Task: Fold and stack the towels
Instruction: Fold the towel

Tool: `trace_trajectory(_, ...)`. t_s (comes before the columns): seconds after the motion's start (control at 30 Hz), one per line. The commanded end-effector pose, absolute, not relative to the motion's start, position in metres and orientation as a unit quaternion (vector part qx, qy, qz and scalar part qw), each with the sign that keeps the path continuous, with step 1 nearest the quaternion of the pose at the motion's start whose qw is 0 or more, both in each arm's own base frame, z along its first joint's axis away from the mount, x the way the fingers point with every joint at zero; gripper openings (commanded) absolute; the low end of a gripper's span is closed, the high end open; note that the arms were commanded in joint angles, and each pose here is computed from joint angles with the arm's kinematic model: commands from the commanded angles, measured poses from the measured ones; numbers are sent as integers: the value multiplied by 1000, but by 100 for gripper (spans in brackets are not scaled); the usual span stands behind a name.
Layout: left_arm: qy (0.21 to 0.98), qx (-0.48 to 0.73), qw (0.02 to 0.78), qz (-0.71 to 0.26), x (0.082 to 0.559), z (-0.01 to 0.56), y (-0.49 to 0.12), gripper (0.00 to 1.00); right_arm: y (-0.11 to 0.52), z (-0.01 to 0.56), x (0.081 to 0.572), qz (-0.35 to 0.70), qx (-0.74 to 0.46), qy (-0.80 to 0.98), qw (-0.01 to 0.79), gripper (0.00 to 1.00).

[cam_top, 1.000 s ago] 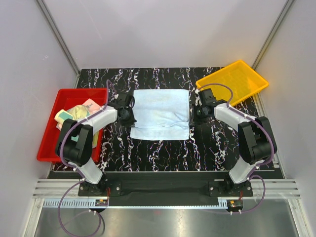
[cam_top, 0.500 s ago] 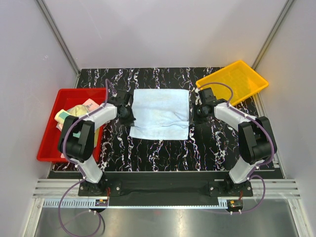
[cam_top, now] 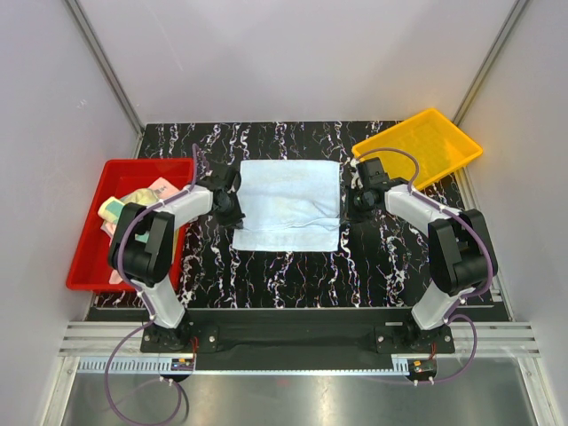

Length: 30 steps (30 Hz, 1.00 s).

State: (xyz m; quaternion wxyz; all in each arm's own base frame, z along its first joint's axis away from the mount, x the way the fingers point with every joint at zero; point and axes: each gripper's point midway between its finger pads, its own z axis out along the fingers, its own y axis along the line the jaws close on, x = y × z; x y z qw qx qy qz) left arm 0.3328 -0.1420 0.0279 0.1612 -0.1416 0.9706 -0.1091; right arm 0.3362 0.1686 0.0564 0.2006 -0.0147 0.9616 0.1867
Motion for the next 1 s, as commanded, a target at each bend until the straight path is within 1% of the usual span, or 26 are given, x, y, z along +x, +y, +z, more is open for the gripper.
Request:
trace_trajectory(0.0,966,-144,181,-118,349,34,-145,10,176,75,345,195,-33,953,230,0)
trace_trajectory(0.03,966,-143,182,-117,349,34,-145,9,175,75,345,194,-32,953,230,0)
trace_trajectory(0.07,966,-143,183,-116,349,33,-145,3,175,75,345,193,-32,953,231,0)
trace_trajectory(0.1,966,-144,183,-115,348,34,-144,0,175,75,344,192,-33,953,230,0)
trace_trajectory(0.23,963,-145,194,-116,350,45,-143,0,173,77,345,188,-34,954,231,0)
trace_trajectory(0.3,960,-144,207,-118,352,61,-142,0,170,79,348,177,-40,955,233,0)
trace_trajectory(0.4,958,-146,218,-112,352,79,-138,0,167,96,359,161,-54,953,253,0)
trace_trajectory(0.6,960,-144,214,-106,342,92,-132,0,172,128,376,166,-95,937,292,0)
trace_trajectory(0.77,963,-143,204,-101,319,89,-126,0,176,136,361,166,-144,928,301,0)
trace_trajectory(0.87,965,-143,188,-114,301,75,-127,0,176,117,341,158,-148,937,276,0)
trace_trajectory(0.97,966,-134,183,-125,295,63,-131,0,186,93,321,171,-153,943,240,0)
